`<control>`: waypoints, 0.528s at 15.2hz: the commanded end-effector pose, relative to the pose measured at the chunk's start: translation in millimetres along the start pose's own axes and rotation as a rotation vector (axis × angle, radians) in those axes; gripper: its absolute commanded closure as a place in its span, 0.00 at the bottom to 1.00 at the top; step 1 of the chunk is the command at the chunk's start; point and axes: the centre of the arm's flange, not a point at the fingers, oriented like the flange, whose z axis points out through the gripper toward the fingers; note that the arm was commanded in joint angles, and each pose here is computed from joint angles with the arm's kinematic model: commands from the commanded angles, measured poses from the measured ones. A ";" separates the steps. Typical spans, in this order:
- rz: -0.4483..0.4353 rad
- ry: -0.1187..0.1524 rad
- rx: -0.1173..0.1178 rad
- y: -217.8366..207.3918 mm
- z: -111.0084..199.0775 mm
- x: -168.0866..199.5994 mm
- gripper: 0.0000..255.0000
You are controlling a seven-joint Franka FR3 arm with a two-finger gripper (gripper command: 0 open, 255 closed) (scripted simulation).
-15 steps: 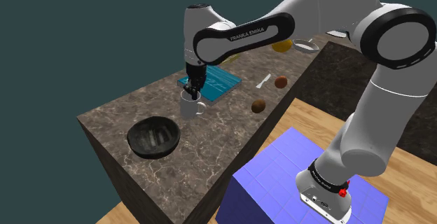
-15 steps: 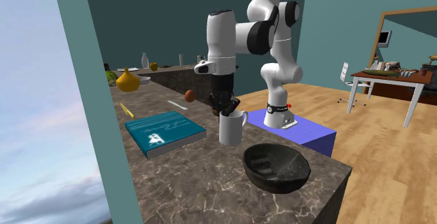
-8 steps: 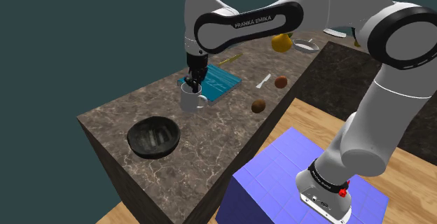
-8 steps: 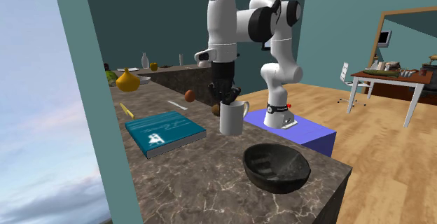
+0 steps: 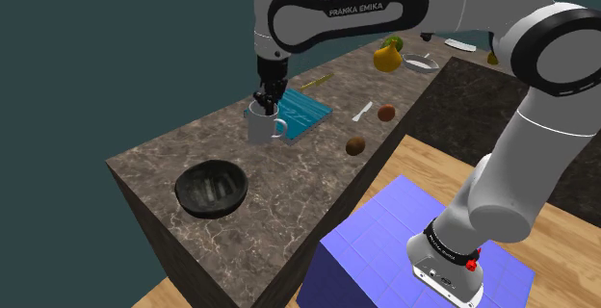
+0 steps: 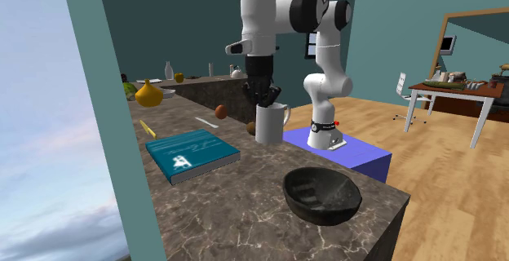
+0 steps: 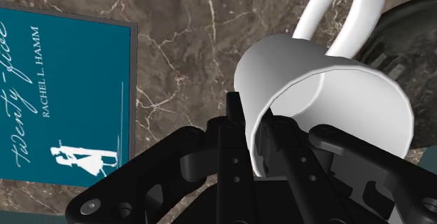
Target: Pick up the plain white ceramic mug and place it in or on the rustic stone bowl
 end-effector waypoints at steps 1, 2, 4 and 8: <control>0.000 0.000 0.000 -0.4 -11.4 0.0 1.00; 0.000 0.000 0.000 -0.4 -16.7 -0.2 1.00; 0.000 0.000 0.000 -13.4 -22.3 0.0 1.00; 0.000 0.000 0.000 -65.7 -29.8 1.4 1.00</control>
